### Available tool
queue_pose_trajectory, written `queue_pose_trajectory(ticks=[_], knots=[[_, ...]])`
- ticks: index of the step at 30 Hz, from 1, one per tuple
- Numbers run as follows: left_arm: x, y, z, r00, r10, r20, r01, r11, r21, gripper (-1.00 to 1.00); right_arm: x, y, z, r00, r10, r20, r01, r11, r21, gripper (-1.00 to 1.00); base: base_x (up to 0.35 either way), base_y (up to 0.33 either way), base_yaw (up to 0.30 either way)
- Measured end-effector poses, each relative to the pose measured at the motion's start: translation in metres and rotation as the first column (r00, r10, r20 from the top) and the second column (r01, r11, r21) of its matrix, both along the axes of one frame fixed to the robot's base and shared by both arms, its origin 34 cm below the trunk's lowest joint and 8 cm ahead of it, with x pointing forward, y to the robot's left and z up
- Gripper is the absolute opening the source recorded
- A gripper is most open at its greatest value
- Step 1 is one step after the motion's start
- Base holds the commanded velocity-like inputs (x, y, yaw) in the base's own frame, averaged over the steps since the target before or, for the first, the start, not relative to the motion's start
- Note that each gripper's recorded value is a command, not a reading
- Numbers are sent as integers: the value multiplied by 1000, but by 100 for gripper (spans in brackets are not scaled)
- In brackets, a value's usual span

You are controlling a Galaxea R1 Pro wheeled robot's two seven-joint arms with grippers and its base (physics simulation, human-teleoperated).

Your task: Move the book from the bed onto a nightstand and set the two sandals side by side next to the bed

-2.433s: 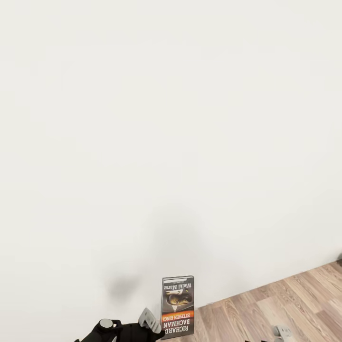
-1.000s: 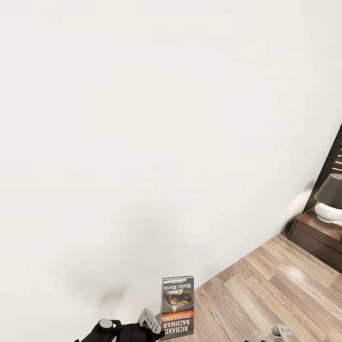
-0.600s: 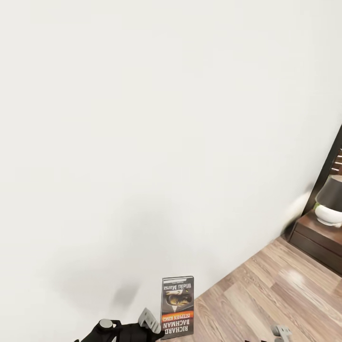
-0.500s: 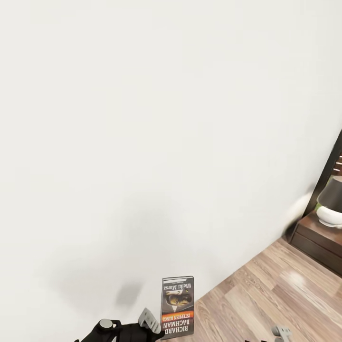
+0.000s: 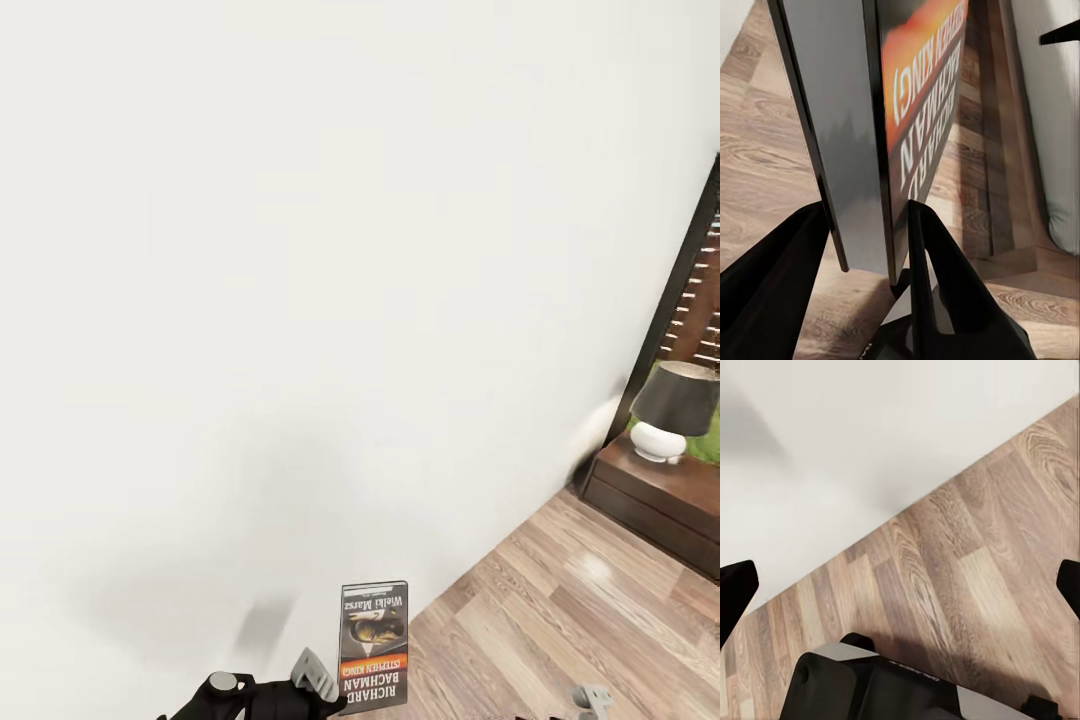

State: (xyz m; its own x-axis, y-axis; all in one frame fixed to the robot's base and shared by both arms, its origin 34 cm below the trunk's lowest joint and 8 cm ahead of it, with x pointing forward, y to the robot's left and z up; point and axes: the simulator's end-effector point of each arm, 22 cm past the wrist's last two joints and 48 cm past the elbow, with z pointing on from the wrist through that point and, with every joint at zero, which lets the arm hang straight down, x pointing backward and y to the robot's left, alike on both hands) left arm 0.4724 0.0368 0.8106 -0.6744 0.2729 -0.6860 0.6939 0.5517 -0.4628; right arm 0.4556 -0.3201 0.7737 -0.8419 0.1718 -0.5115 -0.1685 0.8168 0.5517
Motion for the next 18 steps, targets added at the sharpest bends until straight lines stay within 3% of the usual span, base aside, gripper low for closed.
queue_pose_trajectory(ticks=[18], knots=[[-2,0,-2,1000,-1,-6,1,1000,1,-100,-1,0,-2,1000,0,-6,0,1000,-1,100,0,0,-273]])
